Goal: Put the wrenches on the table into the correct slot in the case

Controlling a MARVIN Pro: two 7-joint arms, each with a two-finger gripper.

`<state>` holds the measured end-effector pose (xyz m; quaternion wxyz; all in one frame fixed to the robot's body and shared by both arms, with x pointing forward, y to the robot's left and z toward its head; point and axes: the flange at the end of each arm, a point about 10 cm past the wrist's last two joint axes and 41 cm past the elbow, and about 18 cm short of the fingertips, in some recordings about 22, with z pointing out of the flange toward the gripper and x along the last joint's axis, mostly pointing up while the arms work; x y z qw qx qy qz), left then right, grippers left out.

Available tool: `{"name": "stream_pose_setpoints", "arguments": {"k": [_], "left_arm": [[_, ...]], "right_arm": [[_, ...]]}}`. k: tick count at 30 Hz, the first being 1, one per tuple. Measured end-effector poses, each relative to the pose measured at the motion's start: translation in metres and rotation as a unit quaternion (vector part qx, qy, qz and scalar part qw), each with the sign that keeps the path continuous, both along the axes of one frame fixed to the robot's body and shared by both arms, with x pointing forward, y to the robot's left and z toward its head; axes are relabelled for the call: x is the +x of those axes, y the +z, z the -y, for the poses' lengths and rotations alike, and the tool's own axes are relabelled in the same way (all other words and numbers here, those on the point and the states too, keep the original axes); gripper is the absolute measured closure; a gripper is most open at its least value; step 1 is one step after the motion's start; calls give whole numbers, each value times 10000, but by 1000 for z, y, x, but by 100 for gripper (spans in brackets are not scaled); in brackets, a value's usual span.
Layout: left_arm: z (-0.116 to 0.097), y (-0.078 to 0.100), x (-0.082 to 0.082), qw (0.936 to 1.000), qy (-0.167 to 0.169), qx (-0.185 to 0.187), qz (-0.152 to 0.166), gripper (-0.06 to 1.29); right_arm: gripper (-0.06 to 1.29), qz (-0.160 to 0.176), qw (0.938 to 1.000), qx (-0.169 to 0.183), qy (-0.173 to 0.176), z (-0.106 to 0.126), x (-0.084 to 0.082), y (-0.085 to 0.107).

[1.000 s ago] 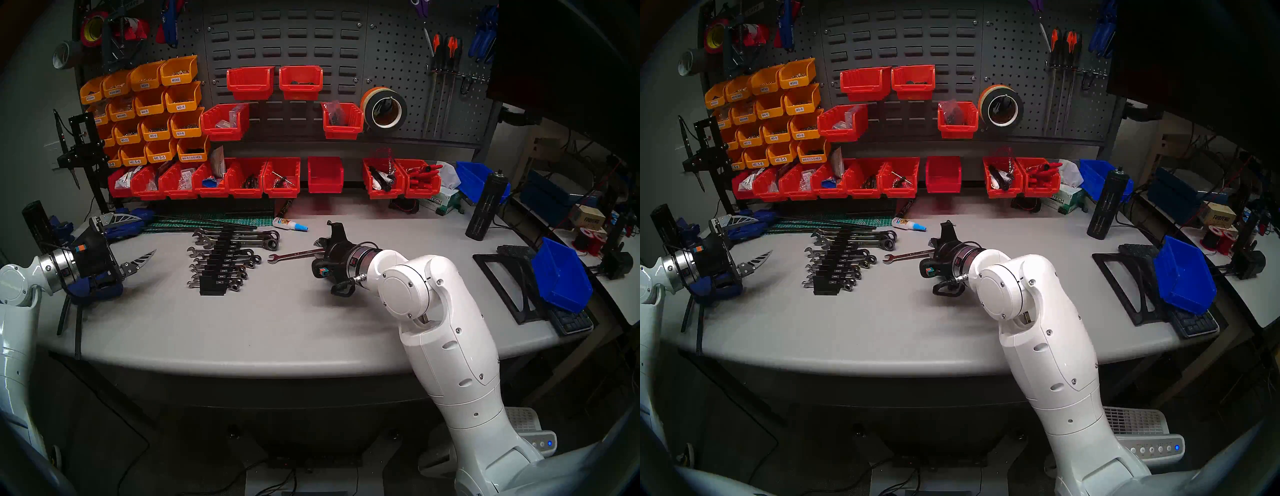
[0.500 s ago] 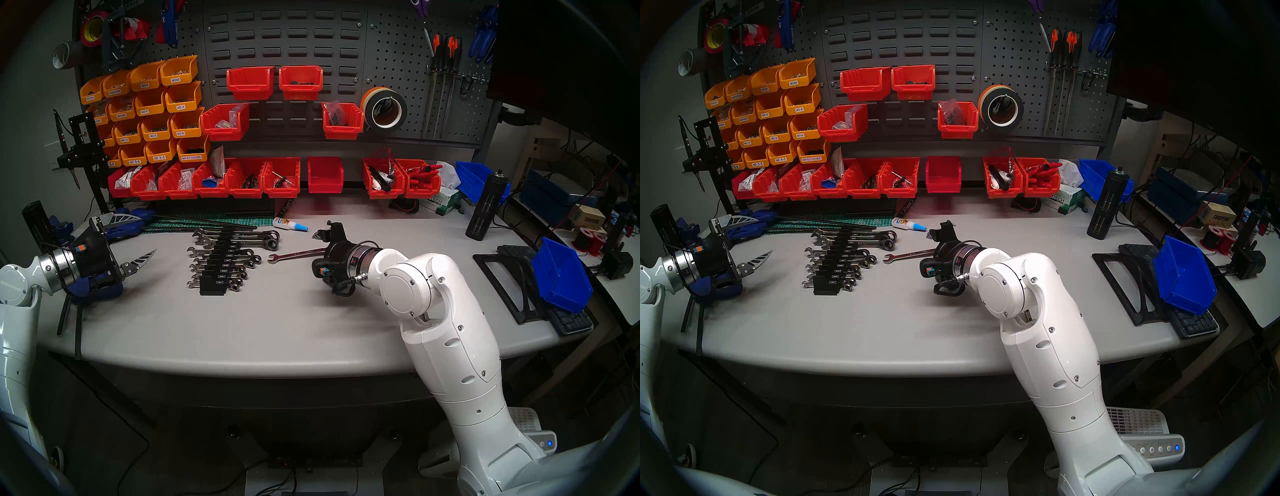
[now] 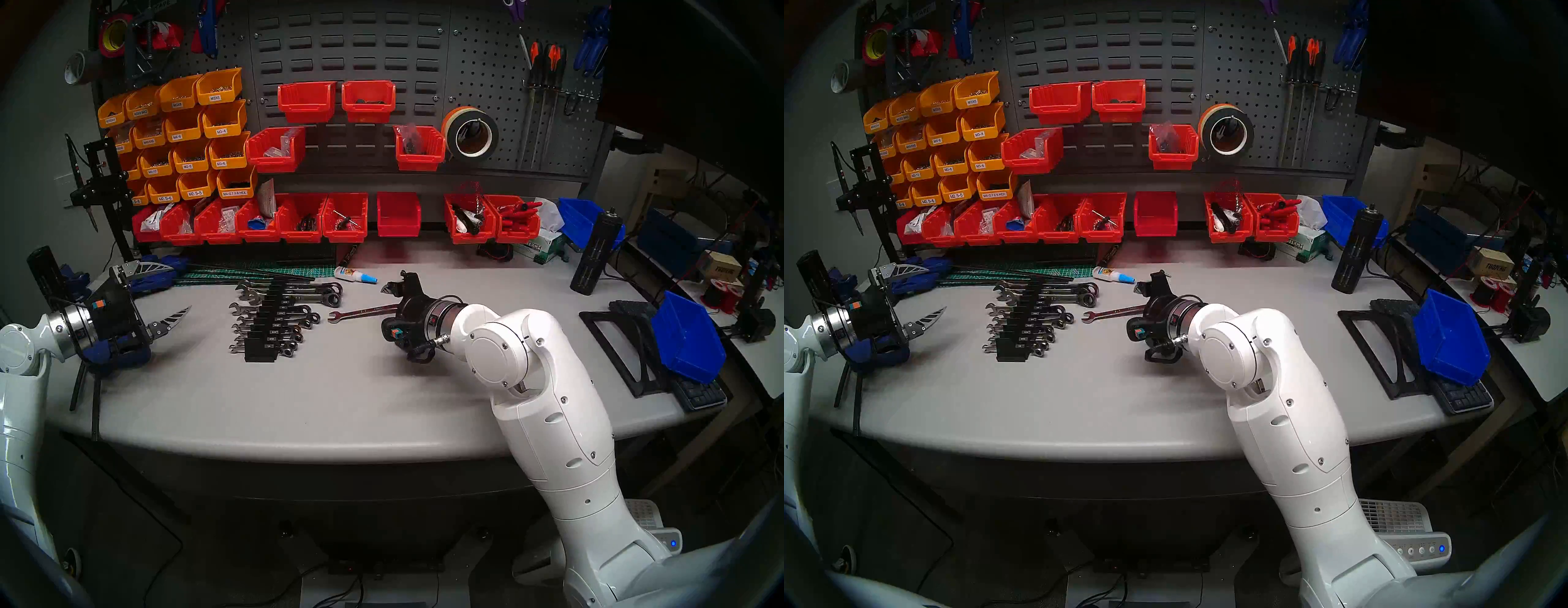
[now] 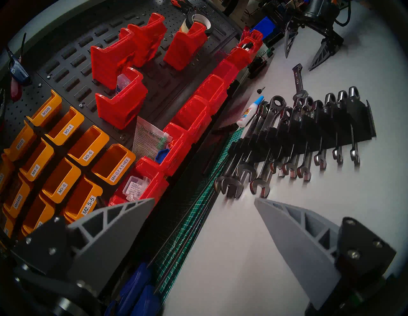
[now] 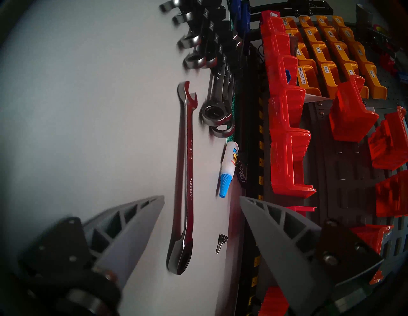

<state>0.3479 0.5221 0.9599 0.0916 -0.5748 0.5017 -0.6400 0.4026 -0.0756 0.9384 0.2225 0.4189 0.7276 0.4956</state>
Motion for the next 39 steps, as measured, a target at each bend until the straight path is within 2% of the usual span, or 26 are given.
{"name": "stream_pose_setpoints", "arguments": {"k": [18, 39], "left_arm": [[0, 0, 0, 10000, 0, 0, 0, 0], [0, 0, 0, 10000, 0, 0, 0, 0]], "right_arm": [[30, 132, 9999, -53, -15, -10, 10, -1], [27, 273, 9992, -145, -242, -19, 15, -3]]}}
